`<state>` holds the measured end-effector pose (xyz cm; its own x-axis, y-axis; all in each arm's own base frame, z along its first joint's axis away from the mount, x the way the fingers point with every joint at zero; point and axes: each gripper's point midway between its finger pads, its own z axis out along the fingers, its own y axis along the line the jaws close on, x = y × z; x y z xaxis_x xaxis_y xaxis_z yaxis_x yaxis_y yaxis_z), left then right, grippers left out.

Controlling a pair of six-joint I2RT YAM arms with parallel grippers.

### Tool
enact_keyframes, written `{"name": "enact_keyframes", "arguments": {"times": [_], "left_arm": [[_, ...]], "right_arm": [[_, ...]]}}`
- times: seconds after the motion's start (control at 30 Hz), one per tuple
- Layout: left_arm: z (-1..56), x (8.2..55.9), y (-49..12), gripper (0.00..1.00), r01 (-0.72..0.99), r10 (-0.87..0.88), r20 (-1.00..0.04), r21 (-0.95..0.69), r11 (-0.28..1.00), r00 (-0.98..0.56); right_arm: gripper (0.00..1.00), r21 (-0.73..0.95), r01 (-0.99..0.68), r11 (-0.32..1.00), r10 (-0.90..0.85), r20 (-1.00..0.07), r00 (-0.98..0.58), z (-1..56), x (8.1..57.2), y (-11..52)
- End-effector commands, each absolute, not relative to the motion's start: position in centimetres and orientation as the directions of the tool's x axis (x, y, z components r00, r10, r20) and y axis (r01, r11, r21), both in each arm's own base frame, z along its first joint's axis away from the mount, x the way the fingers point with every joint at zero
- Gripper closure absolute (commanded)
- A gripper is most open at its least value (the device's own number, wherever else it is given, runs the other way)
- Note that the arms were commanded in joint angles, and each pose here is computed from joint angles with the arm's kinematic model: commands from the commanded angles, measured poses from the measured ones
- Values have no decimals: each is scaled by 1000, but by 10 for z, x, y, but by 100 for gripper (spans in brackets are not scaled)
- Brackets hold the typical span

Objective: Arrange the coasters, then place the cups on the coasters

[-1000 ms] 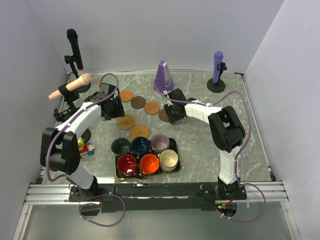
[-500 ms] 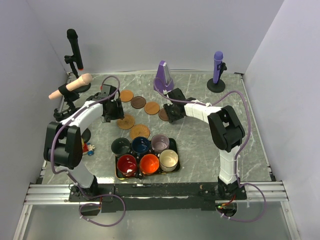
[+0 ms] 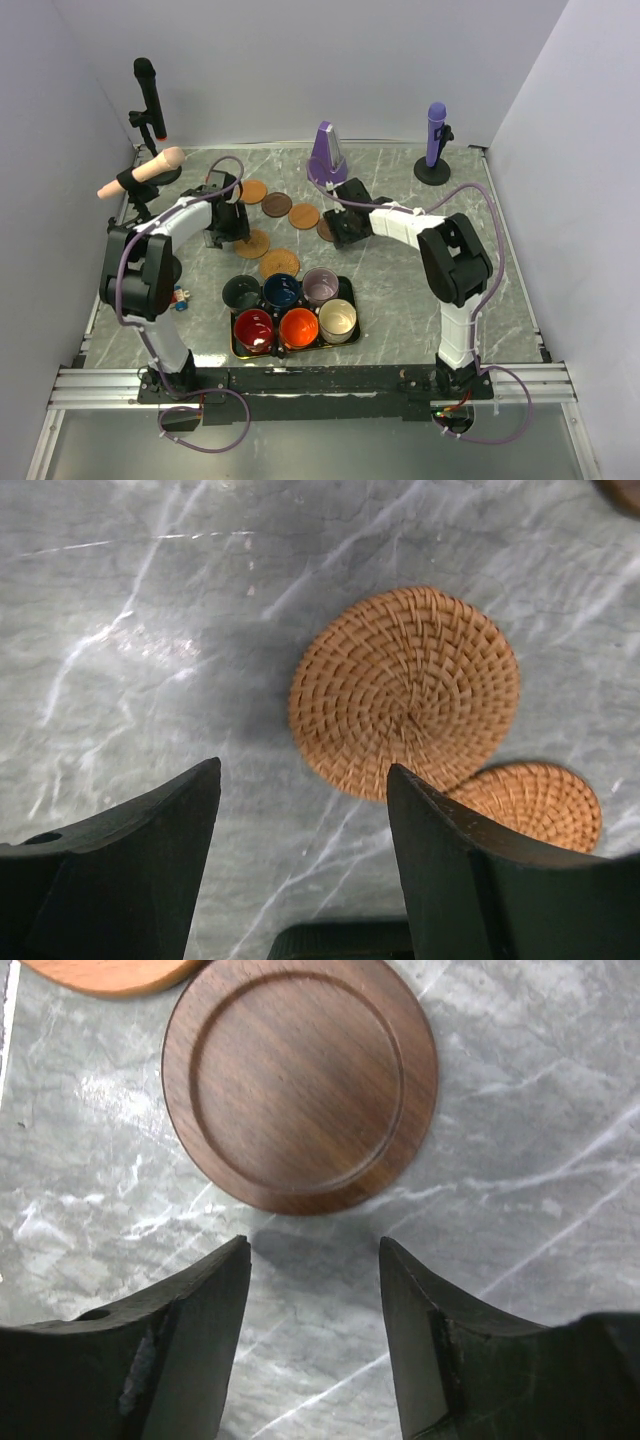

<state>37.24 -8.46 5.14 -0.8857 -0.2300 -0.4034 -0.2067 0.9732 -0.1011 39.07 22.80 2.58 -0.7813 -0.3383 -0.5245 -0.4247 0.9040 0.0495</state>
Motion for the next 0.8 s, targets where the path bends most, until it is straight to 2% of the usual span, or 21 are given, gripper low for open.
{"name": "enact_keyframes", "arguments": {"times": [0.0, 0.2, 0.37, 0.5, 0.77], "left_arm": [[50, 390, -97, 29, -172, -224, -413, -158, 972, -883], [30, 392, -100, 34, -152, -202, -394, -156, 976, -897], [10, 381, -104, 36, -90, -118, -367, -93, 992, -922], [-1, 368, -120, 43, -39, -66, -345, -83, 996, -936], [-13, 345, -159, 47, 32, 1, -314, -94, 995, -949]], "right_arm": [[36, 56, -417, 907, -302, -605, -737, 67, 395, 232], [36, 68, -395, 916, -270, -626, -732, 79, 394, 229], [36, 74, -385, 920, -259, -622, -739, 79, 387, 226], [36, 77, -380, 922, -255, -618, -744, 78, 381, 223], [36, 85, -371, 925, -243, -619, -747, 79, 372, 218]]}}
